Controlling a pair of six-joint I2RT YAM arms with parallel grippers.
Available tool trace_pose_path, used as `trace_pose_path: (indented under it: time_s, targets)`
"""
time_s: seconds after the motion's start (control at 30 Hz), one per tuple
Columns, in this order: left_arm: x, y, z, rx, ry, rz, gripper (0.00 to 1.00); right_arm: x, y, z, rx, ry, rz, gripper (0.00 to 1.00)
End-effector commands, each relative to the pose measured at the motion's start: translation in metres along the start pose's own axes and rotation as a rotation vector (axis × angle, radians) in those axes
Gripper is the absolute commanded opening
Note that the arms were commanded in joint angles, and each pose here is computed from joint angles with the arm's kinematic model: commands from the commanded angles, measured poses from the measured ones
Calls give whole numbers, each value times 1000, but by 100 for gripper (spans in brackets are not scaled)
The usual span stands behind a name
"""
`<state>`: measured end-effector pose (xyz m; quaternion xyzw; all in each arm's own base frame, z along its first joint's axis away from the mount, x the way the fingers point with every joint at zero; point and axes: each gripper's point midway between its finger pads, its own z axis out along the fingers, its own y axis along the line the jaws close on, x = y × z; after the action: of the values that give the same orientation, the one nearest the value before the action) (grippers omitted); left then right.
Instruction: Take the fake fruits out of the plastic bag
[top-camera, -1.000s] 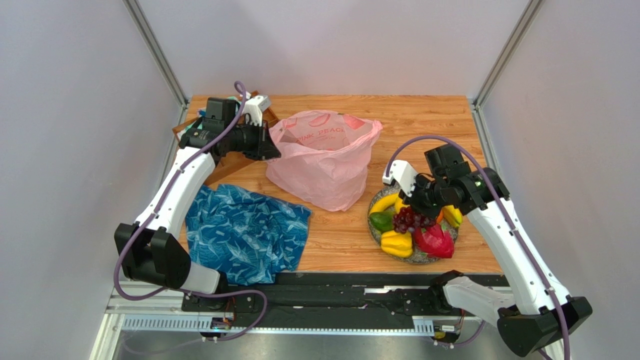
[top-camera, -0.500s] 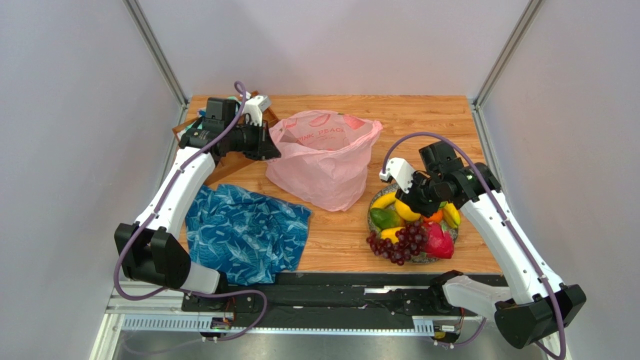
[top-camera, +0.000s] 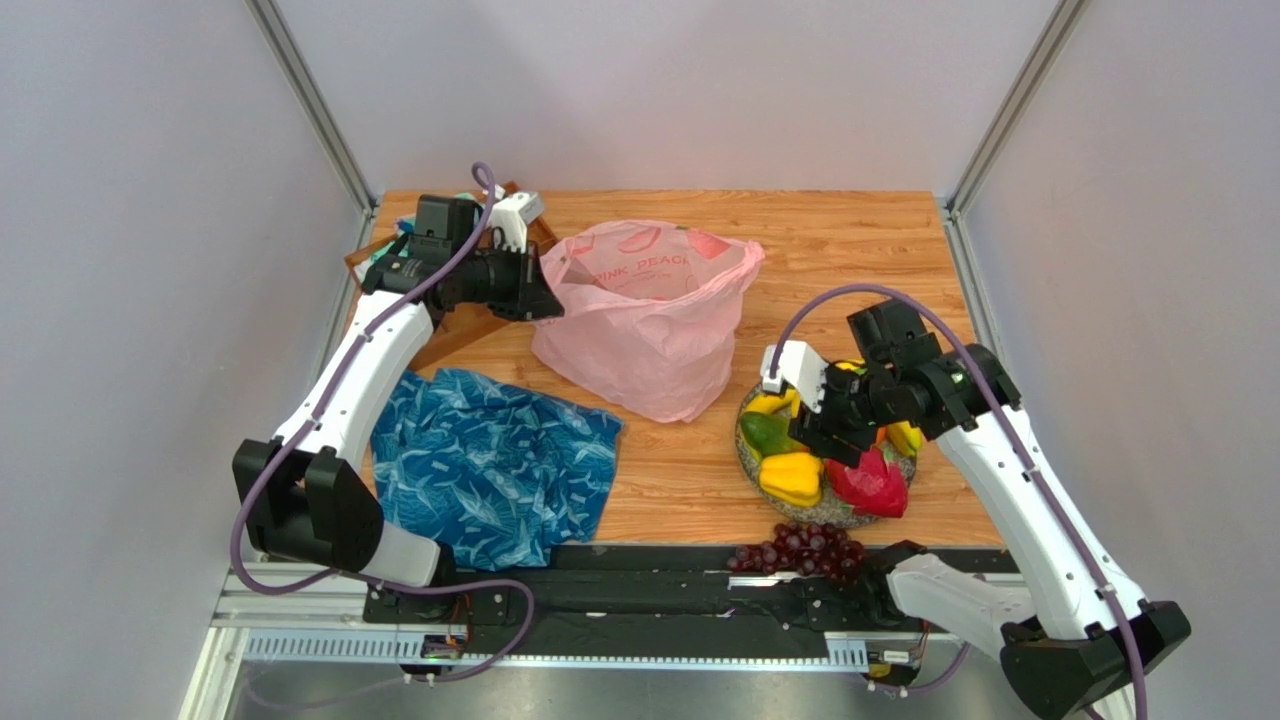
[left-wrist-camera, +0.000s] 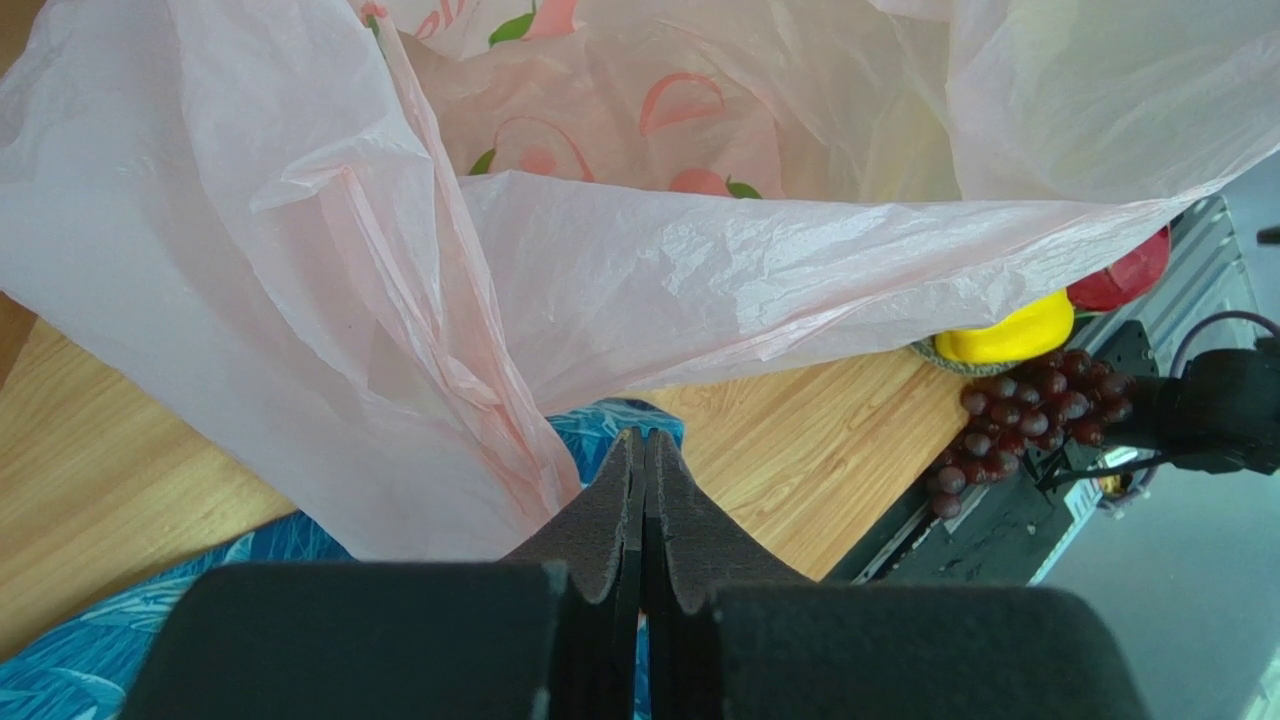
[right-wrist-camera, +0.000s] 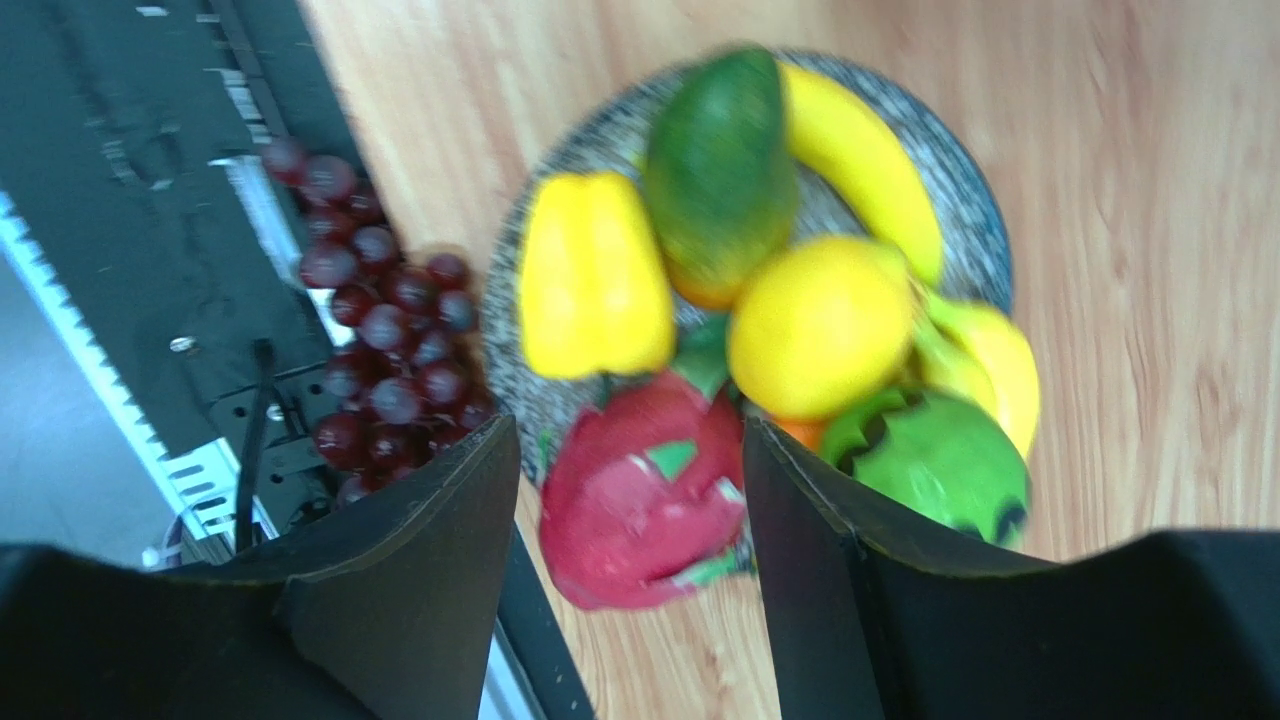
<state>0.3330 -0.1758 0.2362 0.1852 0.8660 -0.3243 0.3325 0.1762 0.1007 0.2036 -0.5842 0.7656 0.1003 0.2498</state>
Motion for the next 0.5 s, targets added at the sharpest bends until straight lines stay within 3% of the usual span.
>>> trace_pose_path:
  time_s: [0.0, 0.17, 0.47]
  targets:
    - [-17, -8, -4, 19, -44, 21, 0, -4, 55, 14, -255, -29, -79, 60]
    - [-8, -15, -12, 26, -53, 21, 0, 33, 98, 54, -432, 122, -207, 56]
    - [9, -20, -37, -5, -99, 68, 0, 88, 97, 94, -373, 398, -374, 59]
